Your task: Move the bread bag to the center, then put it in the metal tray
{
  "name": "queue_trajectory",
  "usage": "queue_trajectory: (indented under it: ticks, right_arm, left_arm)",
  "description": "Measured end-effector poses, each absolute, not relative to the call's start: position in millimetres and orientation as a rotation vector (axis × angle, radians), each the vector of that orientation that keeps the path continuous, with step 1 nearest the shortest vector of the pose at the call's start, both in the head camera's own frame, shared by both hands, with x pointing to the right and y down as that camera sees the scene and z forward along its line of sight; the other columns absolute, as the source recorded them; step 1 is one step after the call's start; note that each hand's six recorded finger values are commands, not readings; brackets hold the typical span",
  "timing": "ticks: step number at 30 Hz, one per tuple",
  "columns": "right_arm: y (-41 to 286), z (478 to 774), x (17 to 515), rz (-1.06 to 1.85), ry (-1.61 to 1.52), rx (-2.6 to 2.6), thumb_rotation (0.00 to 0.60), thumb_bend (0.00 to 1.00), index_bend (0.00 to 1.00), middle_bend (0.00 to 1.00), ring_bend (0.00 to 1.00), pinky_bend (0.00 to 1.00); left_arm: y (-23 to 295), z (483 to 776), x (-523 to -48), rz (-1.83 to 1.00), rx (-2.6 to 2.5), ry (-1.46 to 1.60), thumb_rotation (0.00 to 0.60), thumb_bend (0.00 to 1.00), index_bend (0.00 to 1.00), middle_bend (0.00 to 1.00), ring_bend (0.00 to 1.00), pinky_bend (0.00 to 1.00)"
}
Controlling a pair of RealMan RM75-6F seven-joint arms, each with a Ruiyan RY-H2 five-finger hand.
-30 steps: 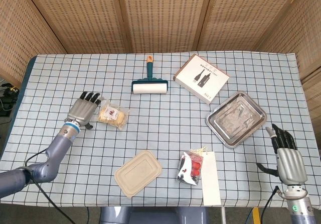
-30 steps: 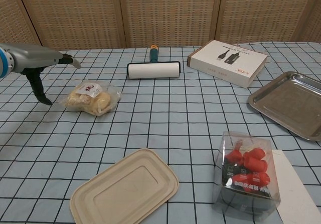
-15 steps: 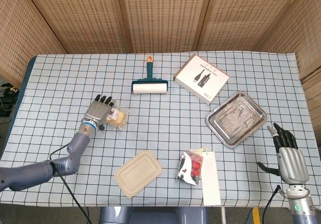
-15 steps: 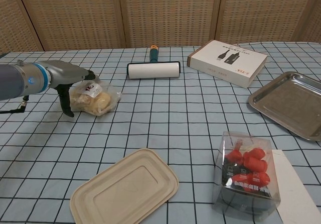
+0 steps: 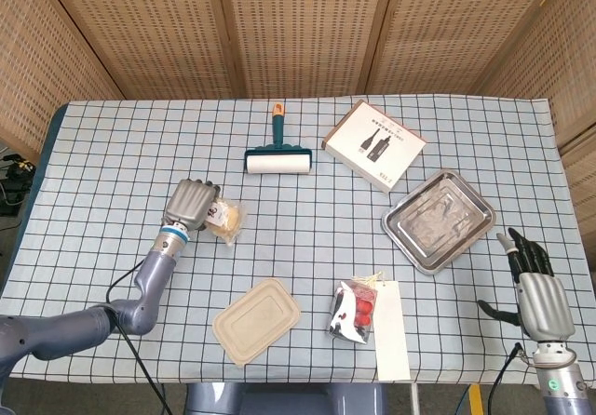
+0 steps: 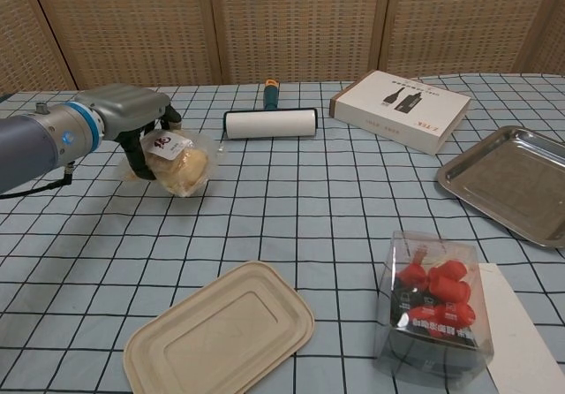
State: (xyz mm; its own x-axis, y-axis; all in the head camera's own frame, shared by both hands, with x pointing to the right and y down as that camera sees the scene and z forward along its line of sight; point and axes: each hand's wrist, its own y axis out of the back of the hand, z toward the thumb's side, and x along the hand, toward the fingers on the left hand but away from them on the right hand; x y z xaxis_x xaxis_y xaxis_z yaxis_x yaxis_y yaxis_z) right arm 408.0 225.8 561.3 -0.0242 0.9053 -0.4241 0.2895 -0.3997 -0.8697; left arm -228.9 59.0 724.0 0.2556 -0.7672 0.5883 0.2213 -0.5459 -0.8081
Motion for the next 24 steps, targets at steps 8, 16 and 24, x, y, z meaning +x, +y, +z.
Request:
queue_trajectory:
  ticks: [8,16,24]
  right_arm:
    - [222.0,561.3,416.6,1.466,-1.29,-1.703,0.6,0.08,0.0,0.0,0.0,0.0]
    - [217.5,557.1,426.5,1.46,-1.334,-1.694,0.6,0.08,0.0,0.0,0.0,0.0]
    - [213.2,551.3,440.6,1.454,-1.393,-1.662,0.6,0.08,0.0,0.0,0.0,0.0]
  left_arm:
    - [46.9,706.5,-178.9,-1.302,-1.686,0.526,0.6,0.26,0.63,0.4,0.41,0.46]
    - [37.8,705.7,-110.5,-1.255,-1.773,0.545,0.6,0.25,0.57,0.35,0.39,0.42]
    - [38.1,699.6,-38.9,-1.187,-1.853,0.557,0.6,0.1,0.01,0.0,0.0,0.0]
